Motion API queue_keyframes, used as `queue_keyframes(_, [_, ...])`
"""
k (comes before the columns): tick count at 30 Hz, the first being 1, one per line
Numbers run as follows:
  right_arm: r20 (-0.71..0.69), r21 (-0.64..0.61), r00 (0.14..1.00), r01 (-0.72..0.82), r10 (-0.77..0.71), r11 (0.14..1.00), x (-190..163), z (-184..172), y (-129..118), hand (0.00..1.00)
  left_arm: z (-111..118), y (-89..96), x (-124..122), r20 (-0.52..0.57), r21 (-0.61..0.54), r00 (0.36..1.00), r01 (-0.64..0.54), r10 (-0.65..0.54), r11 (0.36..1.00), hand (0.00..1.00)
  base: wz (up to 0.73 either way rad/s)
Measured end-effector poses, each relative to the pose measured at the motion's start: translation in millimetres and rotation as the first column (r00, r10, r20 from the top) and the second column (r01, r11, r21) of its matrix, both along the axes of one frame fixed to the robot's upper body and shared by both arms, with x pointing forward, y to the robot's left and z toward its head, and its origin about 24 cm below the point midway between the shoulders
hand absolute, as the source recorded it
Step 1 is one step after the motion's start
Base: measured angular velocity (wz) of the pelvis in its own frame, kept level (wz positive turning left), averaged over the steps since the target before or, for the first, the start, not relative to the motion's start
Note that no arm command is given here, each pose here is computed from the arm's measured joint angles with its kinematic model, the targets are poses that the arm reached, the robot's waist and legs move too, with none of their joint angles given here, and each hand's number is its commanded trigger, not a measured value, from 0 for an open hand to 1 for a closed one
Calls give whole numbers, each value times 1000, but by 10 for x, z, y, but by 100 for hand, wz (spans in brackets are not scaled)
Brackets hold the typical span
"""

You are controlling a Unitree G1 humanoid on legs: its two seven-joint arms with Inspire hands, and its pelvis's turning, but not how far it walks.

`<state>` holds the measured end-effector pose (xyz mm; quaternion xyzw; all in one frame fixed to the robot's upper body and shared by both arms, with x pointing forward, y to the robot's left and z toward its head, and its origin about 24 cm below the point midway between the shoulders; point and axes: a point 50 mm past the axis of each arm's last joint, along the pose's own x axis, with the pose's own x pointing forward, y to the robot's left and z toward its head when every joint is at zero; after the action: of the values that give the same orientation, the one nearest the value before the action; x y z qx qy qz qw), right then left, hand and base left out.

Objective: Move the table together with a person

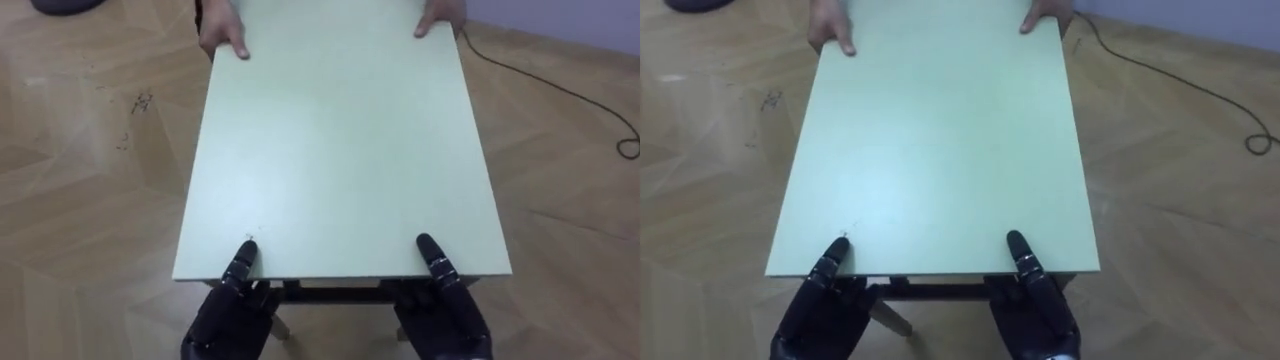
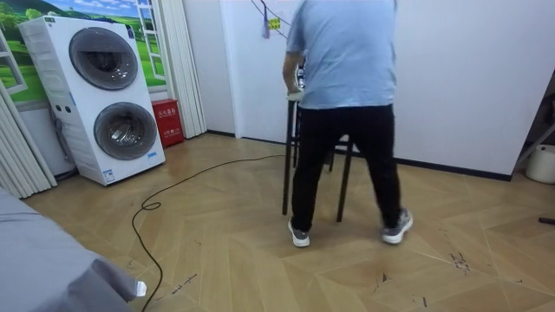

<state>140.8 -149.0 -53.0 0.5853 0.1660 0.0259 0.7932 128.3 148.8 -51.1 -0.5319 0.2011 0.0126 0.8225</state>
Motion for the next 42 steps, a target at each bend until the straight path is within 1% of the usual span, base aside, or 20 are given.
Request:
queue_keyframes(4, [20,-10,1000,-6,6,1000,33,20,-9,100,-6,-1,-18,-8,-22,1000,-13,12,1000,100,84])
queue_keyframes(8, [50,-35,999,10,-8,999,95,61,-74,100,38,-43,77,25,-27,1000,9,-8,1000,100,126])
queue_keyframes(12, [59,-54,998,20,-17,998,123,74,-114,100,52,-85,76,40,-31,999,26,-25,999,100,83])
queue_keyframes(14, [65,-46,998,14,-11,999,142,90,-86,100,74,-45,97,53,-22,999,13,-12,1000,100,46])
queue_keyframes(17, [56,-44,998,-20,23,999,228,111,23,100,84,37,107,60,-8,998,-27,27,1000,100,27])
queue_keyframes(20, [45,-63,998,-31,34,998,265,109,58,100,69,34,85,44,-6,997,-58,58,998,100,37])
queue_keyframes(26, [34,-88,998,-44,48,995,260,101,57,100,36,27,19,16,-17,997,-71,71,997,100,60])
queue_keyframes(29, [32,-79,998,-43,45,996,255,98,69,100,42,21,27,23,-12,997,-69,70,998,100,122])
queue_keyframes(32, [23,-58,999,-37,39,998,235,87,90,100,53,44,38,36,1,997,-74,74,997,100,78])
queue_keyframes(36, [17,-25,999,-48,49,999,222,82,170,100,75,100,61,62,28,995,-86,84,996,100,40])
queue_keyframes(42, [11,-19,999,-47,47,999,235,82,198,100,74,95,61,59,32,993,-101,99,994,100,29])
